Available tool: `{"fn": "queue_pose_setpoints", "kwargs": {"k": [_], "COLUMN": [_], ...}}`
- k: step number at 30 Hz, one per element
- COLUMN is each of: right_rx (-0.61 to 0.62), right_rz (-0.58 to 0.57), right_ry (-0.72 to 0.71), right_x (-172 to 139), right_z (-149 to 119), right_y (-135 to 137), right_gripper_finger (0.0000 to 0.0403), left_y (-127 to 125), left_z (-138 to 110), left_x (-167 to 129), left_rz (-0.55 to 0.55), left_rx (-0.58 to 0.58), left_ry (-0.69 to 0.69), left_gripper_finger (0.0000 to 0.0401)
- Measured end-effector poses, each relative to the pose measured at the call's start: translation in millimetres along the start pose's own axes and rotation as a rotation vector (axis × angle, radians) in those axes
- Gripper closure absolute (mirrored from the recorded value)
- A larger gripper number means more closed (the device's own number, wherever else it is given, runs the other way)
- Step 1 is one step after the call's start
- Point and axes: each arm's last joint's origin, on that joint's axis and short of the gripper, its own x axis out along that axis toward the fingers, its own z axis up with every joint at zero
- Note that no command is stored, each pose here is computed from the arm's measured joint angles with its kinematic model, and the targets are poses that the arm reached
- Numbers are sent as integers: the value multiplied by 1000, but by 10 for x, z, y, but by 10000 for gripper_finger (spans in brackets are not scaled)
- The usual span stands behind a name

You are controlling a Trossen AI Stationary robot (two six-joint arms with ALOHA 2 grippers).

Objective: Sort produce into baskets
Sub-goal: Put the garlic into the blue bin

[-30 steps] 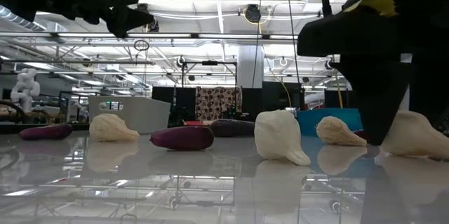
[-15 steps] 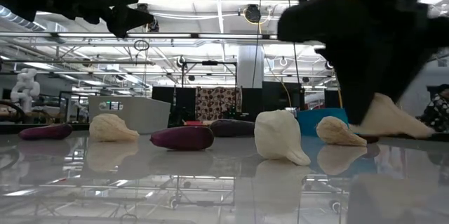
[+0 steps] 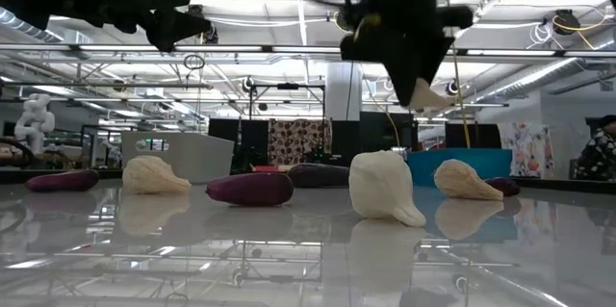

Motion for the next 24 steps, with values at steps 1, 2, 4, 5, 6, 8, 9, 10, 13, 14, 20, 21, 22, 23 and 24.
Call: {"fn": "queue_pose_setpoints", "kwargs": {"k": [1, 2, 4, 5, 6, 8, 9, 10, 13, 14, 20, 21, 22, 23, 24], "right_rx": [-9, -19, -42, -53, -59, -57, -57, -59, -45, -39, -2, 3, 8, 11, 11], "right_rz": [-8, -19, -32, -42, -54, -74, -87, -104, -127, -126, -150, -156, -161, -167, -172], "right_ry": [18, 35, 66, 84, 103, 132, 146, 160, 202, 222, 306, 321, 335, 347, 361], "right_x": [74, 151, 295, 369, 439, 571, 633, 692, 865, 922, 1213, 1258, 1299, 1339, 1373], "right_z": [104, 204, 396, 484, 564, 721, 790, 850, 1018, 1066, 1236, 1244, 1249, 1247, 1244], "right_y": [-47, -101, -212, -278, -348, -491, -567, -642, -859, -928, -1276, -1322, -1359, -1388, -1417], "right_gripper_finger": [253, 253, 253, 253, 253, 253, 253, 253, 253, 253, 252, 252, 252, 252, 251], "left_y": [0, 0, 0, 0, 0, 0, 0, 0, 0, 0, 0, 0, 0, 0, 0], "left_z": [-1, -1, -3, -4, -4, -4, -4, -5, -8, -8, -18, -20, -20, -20, -20], "left_x": [0, 0, 0, 0, 0, 0, 0, 0, 0, 0, 0, 0, 0, 0, 0], "left_rz": [0, 0, 0, 0, 0, 0, 0, 0, 0, -1, 0, 0, -1, -1, -1], "left_rx": [0, 0, 0, 0, 0, -1, -1, -1, 0, 0, 0, 0, 0, 0, 0], "left_ry": [1, 1, 3, 4, 4, 4, 4, 5, 8, 9, 19, 21, 21, 21, 21], "left_gripper_finger": [97, 97, 97, 97, 97, 97, 97, 97, 97, 97, 97, 97, 97, 97, 97]}}
